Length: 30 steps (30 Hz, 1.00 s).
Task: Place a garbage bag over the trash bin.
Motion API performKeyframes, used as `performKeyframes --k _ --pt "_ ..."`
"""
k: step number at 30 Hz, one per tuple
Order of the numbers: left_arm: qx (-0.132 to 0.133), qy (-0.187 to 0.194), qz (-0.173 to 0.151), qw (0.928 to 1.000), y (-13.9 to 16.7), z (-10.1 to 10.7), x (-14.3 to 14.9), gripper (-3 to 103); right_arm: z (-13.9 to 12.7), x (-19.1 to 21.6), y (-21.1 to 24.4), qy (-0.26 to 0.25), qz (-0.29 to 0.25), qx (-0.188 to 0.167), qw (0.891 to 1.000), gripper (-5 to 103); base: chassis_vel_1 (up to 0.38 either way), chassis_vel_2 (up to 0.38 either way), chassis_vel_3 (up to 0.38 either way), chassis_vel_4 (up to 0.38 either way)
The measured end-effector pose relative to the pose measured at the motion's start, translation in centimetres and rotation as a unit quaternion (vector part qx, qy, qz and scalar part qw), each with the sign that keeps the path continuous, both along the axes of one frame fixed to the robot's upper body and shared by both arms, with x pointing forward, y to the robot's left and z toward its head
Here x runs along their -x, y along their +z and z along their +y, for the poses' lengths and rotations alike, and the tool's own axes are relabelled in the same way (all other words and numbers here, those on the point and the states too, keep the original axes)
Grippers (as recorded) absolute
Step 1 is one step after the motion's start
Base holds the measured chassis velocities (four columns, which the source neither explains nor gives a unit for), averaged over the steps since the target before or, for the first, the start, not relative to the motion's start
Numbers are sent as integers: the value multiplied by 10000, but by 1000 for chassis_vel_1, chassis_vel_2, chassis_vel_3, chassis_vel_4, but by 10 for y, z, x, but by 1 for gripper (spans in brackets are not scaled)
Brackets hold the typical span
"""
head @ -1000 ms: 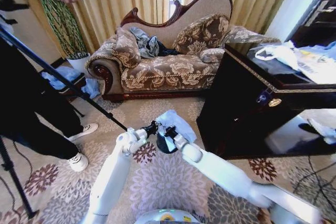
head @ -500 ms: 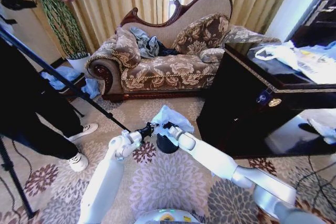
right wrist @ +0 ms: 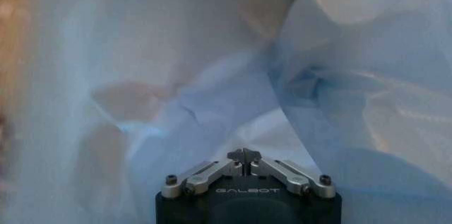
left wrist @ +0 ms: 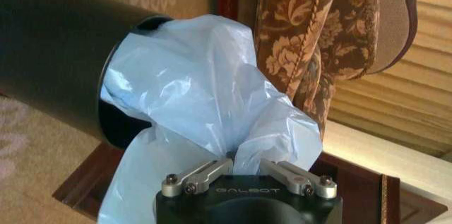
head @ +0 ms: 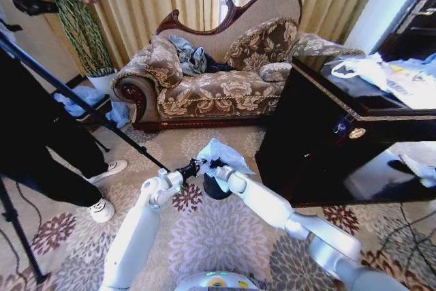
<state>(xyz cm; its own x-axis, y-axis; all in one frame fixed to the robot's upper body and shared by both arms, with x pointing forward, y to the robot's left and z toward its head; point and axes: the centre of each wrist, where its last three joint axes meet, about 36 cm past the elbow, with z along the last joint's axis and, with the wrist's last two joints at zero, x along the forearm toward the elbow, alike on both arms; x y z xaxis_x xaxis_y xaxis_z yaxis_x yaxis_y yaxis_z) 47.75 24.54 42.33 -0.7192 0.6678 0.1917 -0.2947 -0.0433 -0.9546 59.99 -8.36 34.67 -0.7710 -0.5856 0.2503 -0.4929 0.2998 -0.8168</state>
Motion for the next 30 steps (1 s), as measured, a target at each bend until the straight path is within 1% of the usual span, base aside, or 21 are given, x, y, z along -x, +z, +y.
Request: performKeyframes --k 2,3,4,5,6,7,8,10,11,12,13,15,17,18,19,21,24,25,27,28,30 --pt "44 -6 14 10000 -2 -2 2 0 -8 -4 17 33 -54 527 9986 0 0 0 0 0" --pt "44 -6 14 10000 -2 -2 2 0 -8 -4 17 33 -54 527 9986 0 0 0 0 0" --pt "64 -4 18 10000 -2 -3 3 0 -11 -7 26 47 -72 748 9972 0 0 0 0 0" --pt "69 -4 19 10000 -3 -3 3 0 -12 -8 30 53 -78 823 9966 0 0 0 0 0" --pt "107 10 29 9999 -5 -4 3 0 -17 -11 41 112 -79 1126 9935 0 0 0 0 0" --pt "141 27 42 9999 -6 -5 2 0 -20 -13 46 156 -49 1330 9910 0 0 0 0 0" --pt "170 43 53 9998 -8 -6 1 0 -23 -14 50 190 -12 1474 9889 0 0 0 0 0" --pt "183 51 58 9998 -8 -7 1 0 -23 -14 51 203 5 1525 9881 0 0 0 0 0" --pt "219 82 72 9997 -10 -8 -2 0 -25 -14 55 248 59 1680 9855 0 0 0 0 0" --pt "271 124 93 9995 -12 -10 -5 0 -27 -12 59 332 149 1948 9802 0 0 0 0 0" --pt "289 142 107 9994 -14 -11 -6 0 -28 -12 60 366 181 2042 9781 0 0 0 0 0" --pt "301 153 115 9994 -15 -12 -7 0 -29 -11 60 394 204 2120 9763 0 0 0 0 0" --pt "378 200 155 9990 -20 -16 -11 0 -33 -9 62 504 285 2443 9680 0 0 0 0 0" --pt "414 210 174 9988 -21 -18 -11 0 -33 -9 62 537 310 2535 9654 0 0 0 0 0" --pt "414 210 174 9988 -21 -18 -11 0 -33 -9 62 537 310 2535 9654 0 0 0 0 0" --pt "513 234 237 9981 -27 -25 -13 0 -32 -9 62 616 344 2706 9601 0 0 0 0 0" --pt "644 280 291 9971 -33 -31 -14 0 -26 -13 59 668 369 2814 9566 0 0 0 0 0" --pt "644 280 291 9971 -33 -31 -14 0 -26 -13 59 668 369 2814 9566 0 0 0 0 0" --pt "755 308 301 9962 -36 -33 -12 0 -13 -19 53 697 391 2828 9558 0 0 0 0 0" --pt "755 308 301 9962 -36 -33 -12 0 -13 -19 53 697 391 2828 9558 0 0 0 0 0" --pt "808 325 295 9958 -39 -32 -9 0 6 -28 49 762 353 2867 9543 0 0 0 0 0"
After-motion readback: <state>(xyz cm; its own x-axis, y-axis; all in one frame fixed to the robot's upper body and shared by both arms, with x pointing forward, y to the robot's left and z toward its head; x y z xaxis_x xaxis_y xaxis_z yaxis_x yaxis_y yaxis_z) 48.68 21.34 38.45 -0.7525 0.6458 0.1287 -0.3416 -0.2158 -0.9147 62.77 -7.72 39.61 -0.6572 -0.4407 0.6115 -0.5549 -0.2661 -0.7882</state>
